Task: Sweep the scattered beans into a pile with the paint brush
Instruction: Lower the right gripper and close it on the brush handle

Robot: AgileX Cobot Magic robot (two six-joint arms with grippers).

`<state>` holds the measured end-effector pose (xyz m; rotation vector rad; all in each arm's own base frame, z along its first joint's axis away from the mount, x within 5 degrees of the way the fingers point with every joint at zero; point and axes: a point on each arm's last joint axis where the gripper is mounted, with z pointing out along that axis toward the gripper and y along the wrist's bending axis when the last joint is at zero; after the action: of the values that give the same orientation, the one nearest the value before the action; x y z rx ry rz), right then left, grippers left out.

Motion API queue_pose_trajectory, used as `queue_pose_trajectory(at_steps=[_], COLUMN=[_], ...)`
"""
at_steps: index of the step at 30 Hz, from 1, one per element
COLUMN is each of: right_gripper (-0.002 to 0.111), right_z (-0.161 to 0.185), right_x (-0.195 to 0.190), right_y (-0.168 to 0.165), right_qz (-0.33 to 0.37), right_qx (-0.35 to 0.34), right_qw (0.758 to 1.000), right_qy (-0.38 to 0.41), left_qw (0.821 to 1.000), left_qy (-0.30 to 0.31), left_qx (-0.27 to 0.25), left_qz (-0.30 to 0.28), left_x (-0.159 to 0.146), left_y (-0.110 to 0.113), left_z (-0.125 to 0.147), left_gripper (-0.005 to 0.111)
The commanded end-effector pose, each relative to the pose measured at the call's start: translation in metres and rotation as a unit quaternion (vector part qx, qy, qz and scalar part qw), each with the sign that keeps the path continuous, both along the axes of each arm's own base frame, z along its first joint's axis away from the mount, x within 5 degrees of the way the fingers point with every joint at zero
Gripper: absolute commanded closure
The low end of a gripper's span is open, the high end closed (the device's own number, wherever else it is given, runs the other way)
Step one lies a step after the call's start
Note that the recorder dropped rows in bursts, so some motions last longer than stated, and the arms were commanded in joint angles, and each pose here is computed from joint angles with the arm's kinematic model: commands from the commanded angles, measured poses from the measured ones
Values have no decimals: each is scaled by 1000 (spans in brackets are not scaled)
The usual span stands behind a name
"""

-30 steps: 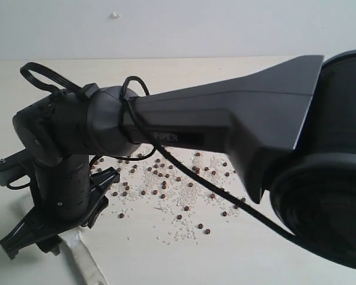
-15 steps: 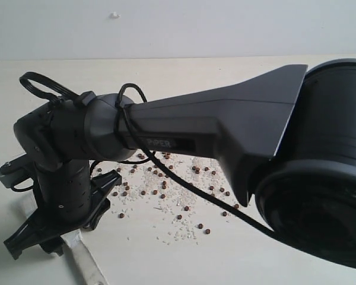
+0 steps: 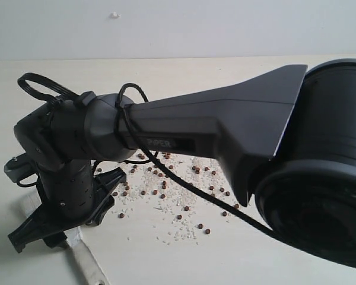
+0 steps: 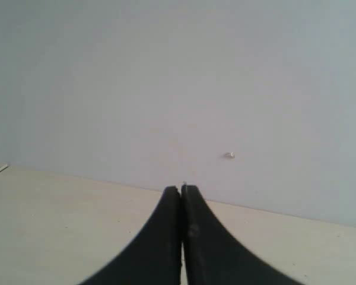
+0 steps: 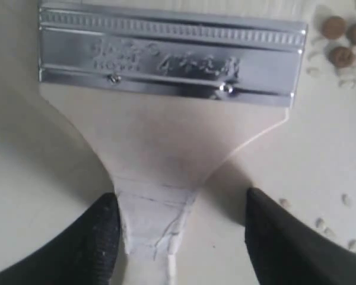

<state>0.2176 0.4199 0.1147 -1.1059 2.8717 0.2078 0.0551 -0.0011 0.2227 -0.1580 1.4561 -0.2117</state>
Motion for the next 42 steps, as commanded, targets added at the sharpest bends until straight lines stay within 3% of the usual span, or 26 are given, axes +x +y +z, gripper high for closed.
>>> queue_pose_trajectory(at_steps=[1,11,25,35,42], right_gripper=[50,50,50,53,53], right_z=[-1,-1,-1,11,13], right_x=[2,-1,-6,7,3], right_y=[4,-1,0,5,6], right_qz=[-8,42,27,29,58], right_qx=[18,-12,-2,4,1], right_qw=[1000,999,999,999,998], right_qy=[-7,2,28,-34,-14], left_qw=[1000,1000,1000,1000,1000], left_qy=[-2,-2,-2,-2,-2], left_qx=[-1,-1,-1,-1,-1], left_qz=[1,1,1,1,1], left_x=[-1,-1,-1,-1,-1], left_y=[0,0,0,0,0], left_z=[0,0,0,0,0], left_gripper=[107,107,107,107,107])
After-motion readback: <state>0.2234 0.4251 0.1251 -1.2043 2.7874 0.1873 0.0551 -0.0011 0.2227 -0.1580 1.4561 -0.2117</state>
